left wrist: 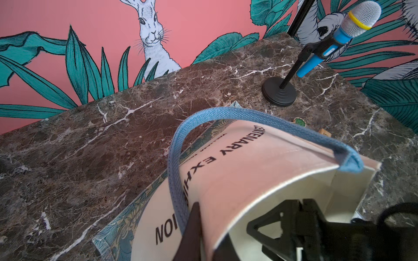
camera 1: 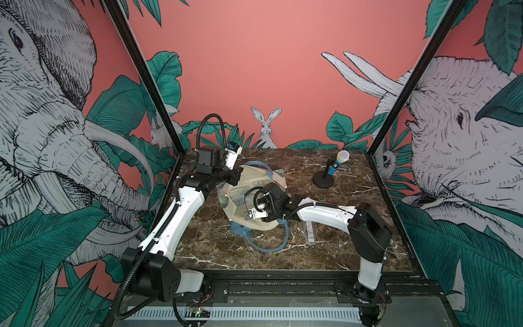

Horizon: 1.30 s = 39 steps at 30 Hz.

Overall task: Take out the compass set from the canvas bag
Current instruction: Pick up the compass set from the canvas bag.

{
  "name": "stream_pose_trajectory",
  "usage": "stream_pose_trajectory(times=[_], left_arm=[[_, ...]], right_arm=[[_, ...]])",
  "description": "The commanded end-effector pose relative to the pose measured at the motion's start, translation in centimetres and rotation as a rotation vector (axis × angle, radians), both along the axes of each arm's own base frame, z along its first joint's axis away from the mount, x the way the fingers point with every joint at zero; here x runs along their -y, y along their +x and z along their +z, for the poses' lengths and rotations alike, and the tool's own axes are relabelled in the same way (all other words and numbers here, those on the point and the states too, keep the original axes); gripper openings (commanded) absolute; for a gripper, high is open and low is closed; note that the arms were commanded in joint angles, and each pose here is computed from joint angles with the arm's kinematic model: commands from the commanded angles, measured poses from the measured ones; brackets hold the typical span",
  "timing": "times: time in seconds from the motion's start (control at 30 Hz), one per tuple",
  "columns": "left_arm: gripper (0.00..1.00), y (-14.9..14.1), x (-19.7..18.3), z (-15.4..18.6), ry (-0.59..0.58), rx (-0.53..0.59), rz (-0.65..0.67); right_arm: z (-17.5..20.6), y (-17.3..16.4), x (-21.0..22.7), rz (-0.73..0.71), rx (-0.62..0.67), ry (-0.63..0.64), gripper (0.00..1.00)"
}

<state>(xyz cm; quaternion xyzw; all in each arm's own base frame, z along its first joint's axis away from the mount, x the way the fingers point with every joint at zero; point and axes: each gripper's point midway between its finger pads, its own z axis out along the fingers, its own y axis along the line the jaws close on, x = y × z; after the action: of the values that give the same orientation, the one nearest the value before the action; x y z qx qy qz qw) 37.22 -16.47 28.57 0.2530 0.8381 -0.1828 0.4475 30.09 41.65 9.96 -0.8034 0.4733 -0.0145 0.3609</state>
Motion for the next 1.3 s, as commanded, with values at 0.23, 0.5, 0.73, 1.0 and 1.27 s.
stream_pose_trajectory(times=[0.23, 0.5, 0.73, 1.0, 1.27], left_arm=[[0.0, -1.1, 1.5, 3.8, -0.078, 0.097, -0.066], [0.0, -1.4, 1.4, 3.9, -0.078, 0.105, -0.066], [0.0, -1.3, 1.5, 3.9, -0.083, 0.105, -0.07], [0.0, -1.3, 1.3, 3.9, -0.075, 0.109, -0.062], [0.0, -1.2, 1.3, 3.9, -0.071, 0.112, -0.058]], right_arm=[[1.3, 3.5, -5.7, 0.077, 0.139, 0.102, 0.56], [-2.2, 5.3, -5.6, 0.037, 0.049, 0.072, 0.58], [-4.2, 5.8, -4.7, -0.013, -0.025, 0.057, 0.57], [-4.3, 5.1, -4.0, -0.053, -0.101, 0.05, 0.4], [-3.9, 4.7, -3.4, -0.077, -0.109, 0.056, 0.33]])
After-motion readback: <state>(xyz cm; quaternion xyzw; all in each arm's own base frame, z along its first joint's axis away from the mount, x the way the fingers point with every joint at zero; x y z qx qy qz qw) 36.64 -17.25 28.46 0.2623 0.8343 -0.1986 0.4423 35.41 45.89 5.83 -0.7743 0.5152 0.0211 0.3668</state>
